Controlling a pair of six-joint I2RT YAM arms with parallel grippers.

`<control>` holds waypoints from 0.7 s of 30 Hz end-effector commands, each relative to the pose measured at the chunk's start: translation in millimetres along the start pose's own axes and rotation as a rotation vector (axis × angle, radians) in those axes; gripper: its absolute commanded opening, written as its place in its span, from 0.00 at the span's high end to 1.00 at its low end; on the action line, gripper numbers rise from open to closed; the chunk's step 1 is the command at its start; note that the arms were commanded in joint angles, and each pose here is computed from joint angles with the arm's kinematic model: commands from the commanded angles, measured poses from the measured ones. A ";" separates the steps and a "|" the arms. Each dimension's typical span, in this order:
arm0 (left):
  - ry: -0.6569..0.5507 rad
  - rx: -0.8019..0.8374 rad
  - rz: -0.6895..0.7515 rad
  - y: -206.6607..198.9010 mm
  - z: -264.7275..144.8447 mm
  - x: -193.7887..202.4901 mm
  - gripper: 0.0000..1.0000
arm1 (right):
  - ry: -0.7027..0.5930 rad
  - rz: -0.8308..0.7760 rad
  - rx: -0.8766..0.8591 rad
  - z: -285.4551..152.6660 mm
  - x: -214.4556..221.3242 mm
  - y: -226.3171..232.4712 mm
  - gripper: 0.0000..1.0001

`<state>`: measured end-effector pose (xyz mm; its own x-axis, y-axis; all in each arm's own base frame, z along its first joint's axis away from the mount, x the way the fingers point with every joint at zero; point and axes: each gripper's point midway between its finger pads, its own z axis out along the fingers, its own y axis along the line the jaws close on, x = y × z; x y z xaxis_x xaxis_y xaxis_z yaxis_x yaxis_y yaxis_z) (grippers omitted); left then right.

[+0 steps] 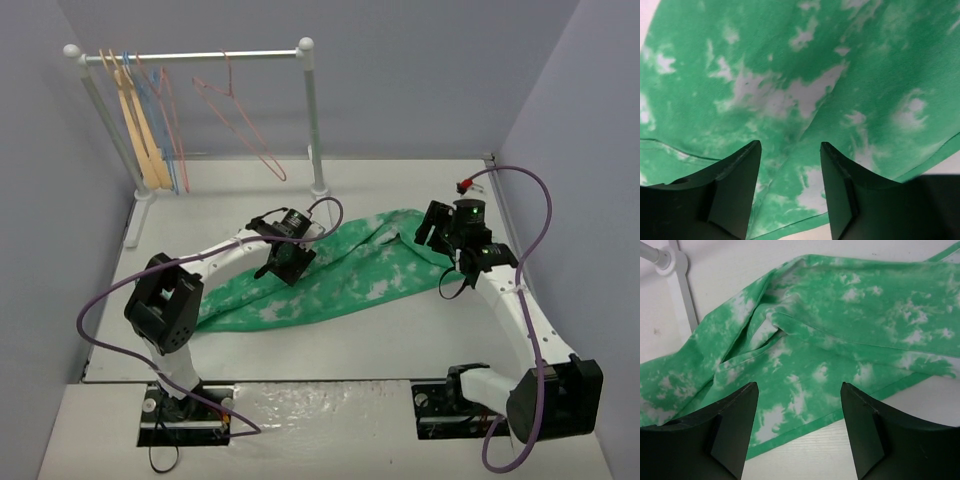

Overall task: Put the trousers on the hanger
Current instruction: Fold the trousers at the center of the board.

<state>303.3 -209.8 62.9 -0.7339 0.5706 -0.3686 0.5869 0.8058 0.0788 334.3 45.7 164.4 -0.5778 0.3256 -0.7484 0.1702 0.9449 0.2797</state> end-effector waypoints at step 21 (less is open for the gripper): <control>-0.017 -0.024 0.010 1.6 6.6 -19.8 1.00 | -0.022 -0.011 0.078 -4.1 -1.4 -15.1 0.35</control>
<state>303.0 -216.9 28.4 -0.7544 0.5779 -0.3114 0.5935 0.8031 0.0527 322.0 36.3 160.0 -0.5827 0.3286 -0.7433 0.2140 0.9444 0.2497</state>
